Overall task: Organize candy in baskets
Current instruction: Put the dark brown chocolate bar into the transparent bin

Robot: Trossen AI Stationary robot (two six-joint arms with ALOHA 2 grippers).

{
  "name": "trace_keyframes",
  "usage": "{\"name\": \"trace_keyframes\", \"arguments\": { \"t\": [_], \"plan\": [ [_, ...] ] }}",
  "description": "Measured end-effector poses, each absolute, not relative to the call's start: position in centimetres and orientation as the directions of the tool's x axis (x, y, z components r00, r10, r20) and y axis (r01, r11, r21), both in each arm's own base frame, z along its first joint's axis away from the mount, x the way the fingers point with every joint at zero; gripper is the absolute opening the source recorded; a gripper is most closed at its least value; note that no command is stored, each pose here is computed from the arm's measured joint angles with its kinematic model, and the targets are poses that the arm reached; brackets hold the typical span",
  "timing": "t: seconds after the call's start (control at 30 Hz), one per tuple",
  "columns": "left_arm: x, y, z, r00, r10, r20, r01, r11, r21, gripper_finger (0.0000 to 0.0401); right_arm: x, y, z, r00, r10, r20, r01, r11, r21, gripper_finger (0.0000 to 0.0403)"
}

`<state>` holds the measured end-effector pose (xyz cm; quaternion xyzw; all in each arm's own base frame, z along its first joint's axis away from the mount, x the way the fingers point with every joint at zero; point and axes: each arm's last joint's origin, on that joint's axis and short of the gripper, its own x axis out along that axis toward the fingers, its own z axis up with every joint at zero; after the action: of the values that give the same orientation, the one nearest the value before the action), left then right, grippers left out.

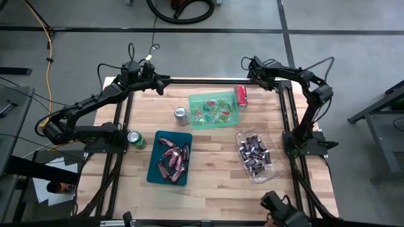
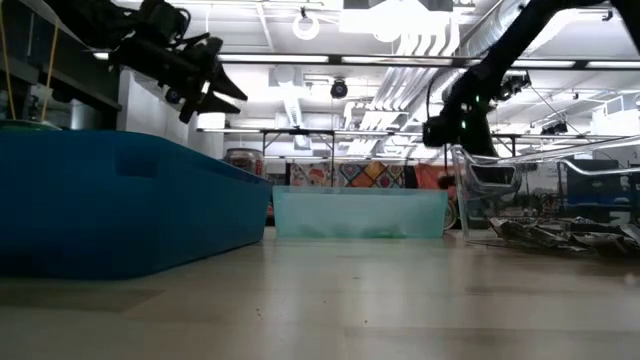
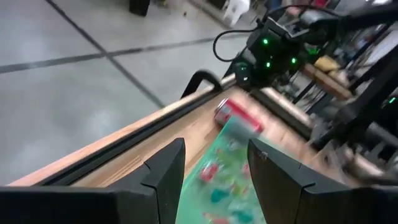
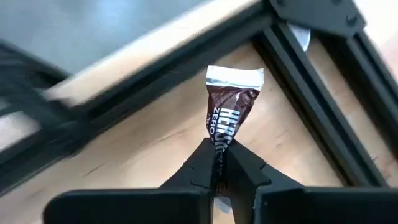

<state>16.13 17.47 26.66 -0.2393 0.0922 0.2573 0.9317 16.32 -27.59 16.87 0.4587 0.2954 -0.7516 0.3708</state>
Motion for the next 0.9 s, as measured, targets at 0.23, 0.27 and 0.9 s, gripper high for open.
{"name": "trace_keyframes", "arguments": {
  "t": [0.23, 0.27, 0.9],
  "plan": [
    [16.1, 17.2, 28.5, 0.892, 0.425, -0.153, -0.437, 0.729, -0.526, 0.0163, 16.6, -24.2, 24.1, -0.142, -0.415, -0.899, 0.952, -0.307, -0.009, 0.0007],
    [16.1, 17.2, 28.6, 0.904, 0.407, -0.133, -0.409, 0.730, -0.547, 0.0163, 16.9, -23.3, 25.1, -0.077, -0.420, -0.904, 0.969, -0.246, 0.032, 0.0008],
    [20.3, 12.7, 29.8, 0.976, 0.218, -0.012, -0.161, 0.685, -0.710, 0.0163, 18.6, -0.5, 33.8, 0.519, 0.023, -0.854, 0.662, 0.621, 0.419, 0.0013]
  ]
}}
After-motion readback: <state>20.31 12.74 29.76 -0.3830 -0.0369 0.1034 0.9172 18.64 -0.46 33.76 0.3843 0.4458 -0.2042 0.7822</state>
